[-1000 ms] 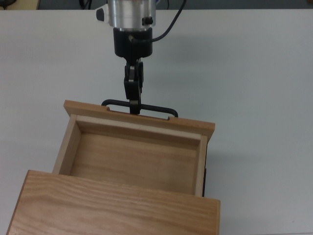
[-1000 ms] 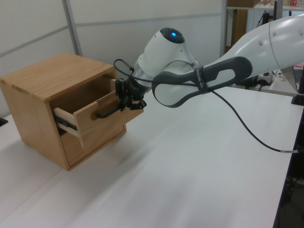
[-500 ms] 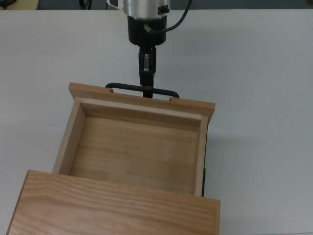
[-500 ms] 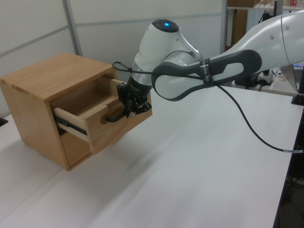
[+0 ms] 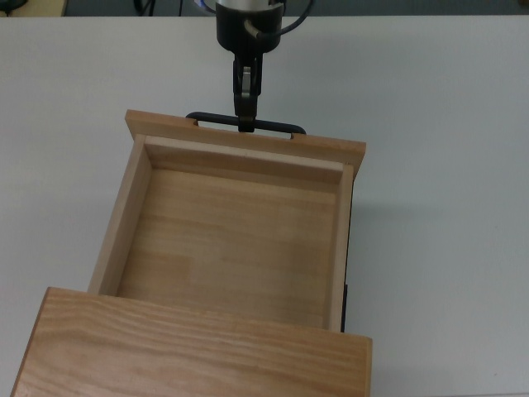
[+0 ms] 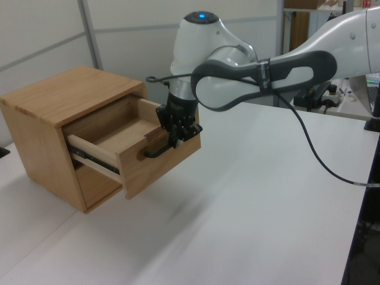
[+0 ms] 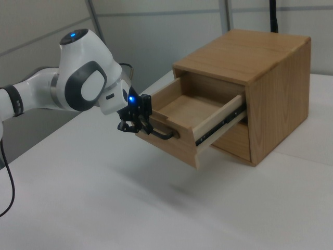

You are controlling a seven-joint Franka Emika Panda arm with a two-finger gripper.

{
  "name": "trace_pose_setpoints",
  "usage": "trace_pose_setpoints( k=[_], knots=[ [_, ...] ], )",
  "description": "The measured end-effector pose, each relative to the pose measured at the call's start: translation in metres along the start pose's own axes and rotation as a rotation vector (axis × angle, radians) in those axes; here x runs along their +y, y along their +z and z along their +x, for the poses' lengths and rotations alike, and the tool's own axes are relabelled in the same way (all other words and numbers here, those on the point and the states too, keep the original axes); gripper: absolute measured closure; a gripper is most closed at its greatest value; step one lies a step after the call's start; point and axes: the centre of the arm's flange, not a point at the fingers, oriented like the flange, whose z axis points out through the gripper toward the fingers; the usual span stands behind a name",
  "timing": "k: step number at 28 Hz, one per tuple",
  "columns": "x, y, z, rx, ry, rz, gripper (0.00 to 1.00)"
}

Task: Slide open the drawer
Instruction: 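Open the gripper, release the handle and lift away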

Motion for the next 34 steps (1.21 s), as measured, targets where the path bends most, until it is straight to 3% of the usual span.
trace_pose_setpoints(
  k=[6, 7, 14, 20, 25, 30, 31, 34],
  knots=[
    [-0.001, -0.01, 0.001, 0.005, 0.002, -0.019, 0.84],
    [-0.002, -0.012, 0.001, 0.007, 0.003, -0.025, 0.91],
    [0.0, -0.023, 0.003, 0.019, 0.001, -0.079, 0.87],
    [0.003, -0.027, 0.004, 0.023, -0.011, -0.097, 0.62],
    [0.009, -0.027, 0.005, 0.03, -0.063, -0.146, 0.45],
    [0.017, -0.032, 0.006, 0.026, -0.199, -0.192, 0.26],
    [0.019, -0.033, 0.005, 0.022, -0.256, -0.21, 0.18],
    [0.025, -0.033, 0.001, 0.007, -0.385, -0.246, 0.09]
  ],
)
